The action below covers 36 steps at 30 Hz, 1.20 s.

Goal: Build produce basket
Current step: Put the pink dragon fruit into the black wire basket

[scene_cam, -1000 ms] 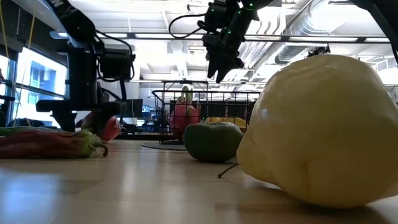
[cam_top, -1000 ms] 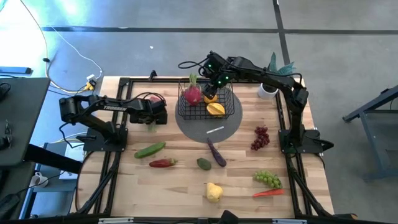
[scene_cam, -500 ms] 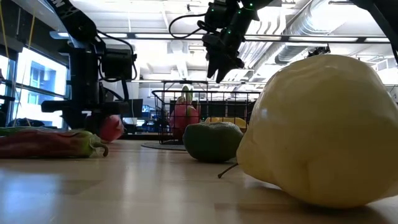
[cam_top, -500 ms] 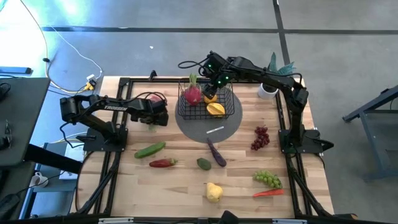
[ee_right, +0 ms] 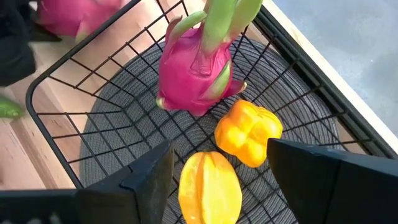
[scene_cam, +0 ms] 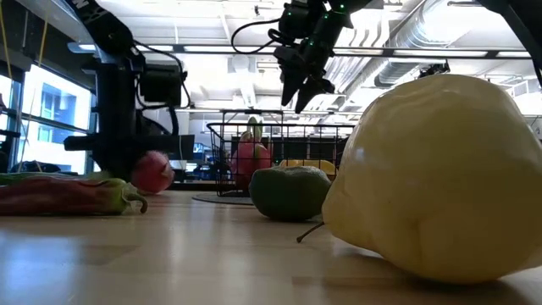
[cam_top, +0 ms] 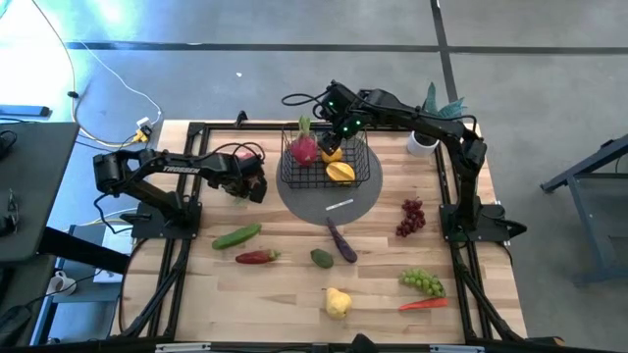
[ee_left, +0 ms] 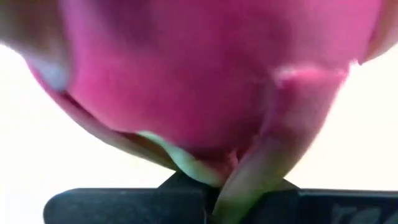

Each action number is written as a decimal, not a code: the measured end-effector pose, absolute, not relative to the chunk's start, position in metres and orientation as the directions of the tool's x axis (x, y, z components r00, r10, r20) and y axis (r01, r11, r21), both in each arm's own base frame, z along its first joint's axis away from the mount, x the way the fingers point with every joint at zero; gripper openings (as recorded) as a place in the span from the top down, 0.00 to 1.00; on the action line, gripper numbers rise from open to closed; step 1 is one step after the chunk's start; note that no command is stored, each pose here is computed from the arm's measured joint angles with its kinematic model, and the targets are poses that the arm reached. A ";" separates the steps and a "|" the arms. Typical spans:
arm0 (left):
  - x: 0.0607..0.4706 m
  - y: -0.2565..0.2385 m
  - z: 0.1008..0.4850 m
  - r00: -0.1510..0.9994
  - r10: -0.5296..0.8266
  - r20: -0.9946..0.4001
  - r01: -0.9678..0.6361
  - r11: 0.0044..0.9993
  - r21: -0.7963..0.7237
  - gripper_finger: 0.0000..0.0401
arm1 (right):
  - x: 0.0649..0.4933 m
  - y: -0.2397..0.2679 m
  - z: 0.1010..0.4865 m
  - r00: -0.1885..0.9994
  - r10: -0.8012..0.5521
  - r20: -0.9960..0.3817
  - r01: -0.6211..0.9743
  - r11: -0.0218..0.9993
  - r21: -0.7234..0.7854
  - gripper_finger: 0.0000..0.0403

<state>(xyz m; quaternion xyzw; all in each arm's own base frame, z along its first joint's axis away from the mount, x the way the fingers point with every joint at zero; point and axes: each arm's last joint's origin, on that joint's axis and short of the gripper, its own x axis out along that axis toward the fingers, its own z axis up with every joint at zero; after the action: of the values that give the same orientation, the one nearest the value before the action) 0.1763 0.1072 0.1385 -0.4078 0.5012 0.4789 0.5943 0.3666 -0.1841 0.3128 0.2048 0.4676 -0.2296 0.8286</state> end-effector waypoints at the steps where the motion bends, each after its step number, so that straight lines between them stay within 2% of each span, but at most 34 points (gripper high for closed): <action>1: 0.179 0.109 0.143 0.061 0.170 -0.984 -0.975 0.221 -0.023 0.99 | 0.367 -0.183 0.313 0.458 -0.188 -0.869 0.579 0.805 0.130 0.41; 8: 0.188 0.114 0.166 0.157 0.219 -0.963 -0.949 0.303 -0.086 0.99 | 0.369 -0.178 0.313 0.459 -0.181 -0.870 0.601 0.785 0.154 0.41; 14: 0.186 0.121 0.182 0.148 0.271 -0.951 -0.937 0.345 -0.048 0.99 | 0.365 -0.172 0.323 0.474 -0.186 -0.861 0.628 0.757 0.182 0.41; 20: 0.177 0.131 0.202 0.138 0.330 -0.934 -0.922 0.387 0.001 0.99 | 0.356 -0.170 0.338 0.480 -0.257 -0.839 0.680 0.713 0.171 0.41; 25: 0.173 0.141 0.227 0.193 0.389 -0.901 -0.894 0.449 0.003 0.99 | 0.353 -0.168 0.344 0.484 -0.283 -0.828 0.704 0.687 0.177 0.41; 31: 0.175 0.151 0.264 0.298 0.421 -0.857 -0.773 0.633 0.042 0.99 | 0.352 -0.169 0.345 0.485 -0.288 -0.826 0.715 0.674 0.185 0.41; 36: 0.180 0.155 0.296 0.323 0.438 -0.839 -0.637 0.756 0.150 0.99 | 0.352 -0.170 0.346 0.460 -0.341 -0.820 0.749 0.645 0.152 0.41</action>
<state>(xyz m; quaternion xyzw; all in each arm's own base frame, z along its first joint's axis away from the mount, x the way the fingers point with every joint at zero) 0.1799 0.1549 0.2960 -0.1041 0.4771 0.3333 0.8065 0.3518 -0.1702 0.3457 0.2563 0.3977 -0.3344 0.8151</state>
